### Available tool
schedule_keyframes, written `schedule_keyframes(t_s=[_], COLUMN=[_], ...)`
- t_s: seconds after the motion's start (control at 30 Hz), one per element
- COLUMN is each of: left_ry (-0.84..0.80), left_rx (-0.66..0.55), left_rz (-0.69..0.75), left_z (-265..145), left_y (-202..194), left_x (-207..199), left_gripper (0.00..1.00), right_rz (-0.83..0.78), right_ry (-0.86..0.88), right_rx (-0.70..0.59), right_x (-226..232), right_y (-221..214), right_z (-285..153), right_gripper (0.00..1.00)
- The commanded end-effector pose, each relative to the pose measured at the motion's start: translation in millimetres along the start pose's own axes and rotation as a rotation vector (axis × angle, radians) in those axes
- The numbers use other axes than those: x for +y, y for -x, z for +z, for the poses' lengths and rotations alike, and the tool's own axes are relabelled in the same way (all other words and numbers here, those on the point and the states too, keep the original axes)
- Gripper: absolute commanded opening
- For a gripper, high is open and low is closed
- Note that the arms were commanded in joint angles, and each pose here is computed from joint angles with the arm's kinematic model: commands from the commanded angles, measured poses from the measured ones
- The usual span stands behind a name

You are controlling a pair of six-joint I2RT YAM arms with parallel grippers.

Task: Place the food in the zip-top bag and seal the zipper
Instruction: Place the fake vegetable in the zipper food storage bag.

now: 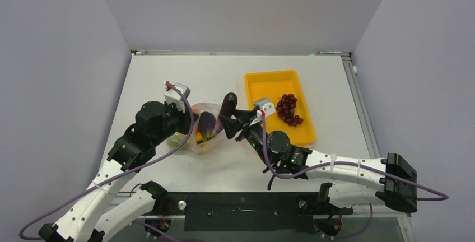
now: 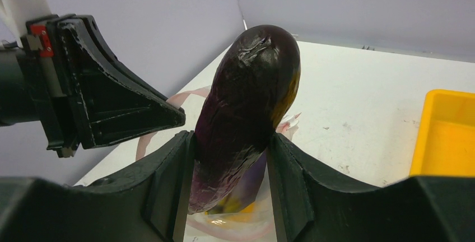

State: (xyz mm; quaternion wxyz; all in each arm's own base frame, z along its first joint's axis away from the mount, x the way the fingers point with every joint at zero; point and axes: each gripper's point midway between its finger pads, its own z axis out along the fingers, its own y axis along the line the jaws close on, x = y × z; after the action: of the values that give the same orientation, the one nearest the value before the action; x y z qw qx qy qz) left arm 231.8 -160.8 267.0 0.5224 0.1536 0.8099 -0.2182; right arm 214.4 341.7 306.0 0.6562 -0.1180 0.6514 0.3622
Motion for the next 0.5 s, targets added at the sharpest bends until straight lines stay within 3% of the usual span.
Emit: schedule_keyframes(t_s=[0.0, 0.47], left_ry=[-0.020, -0.048], left_rx=[-0.087, -0.110], left_rz=[-0.018, -0.027], left_z=[-8, -12], left_y=[26, 30], left_x=[-7, -12], left_gripper=[0.00, 0.00], right_rz=[-0.008, -0.032], right_ry=[-0.063, -0.136], right_rx=[-0.120, -0.269], right_x=[1, 13], right_y=[16, -9], right_z=[6, 14], right_gripper=[0.05, 0.05])
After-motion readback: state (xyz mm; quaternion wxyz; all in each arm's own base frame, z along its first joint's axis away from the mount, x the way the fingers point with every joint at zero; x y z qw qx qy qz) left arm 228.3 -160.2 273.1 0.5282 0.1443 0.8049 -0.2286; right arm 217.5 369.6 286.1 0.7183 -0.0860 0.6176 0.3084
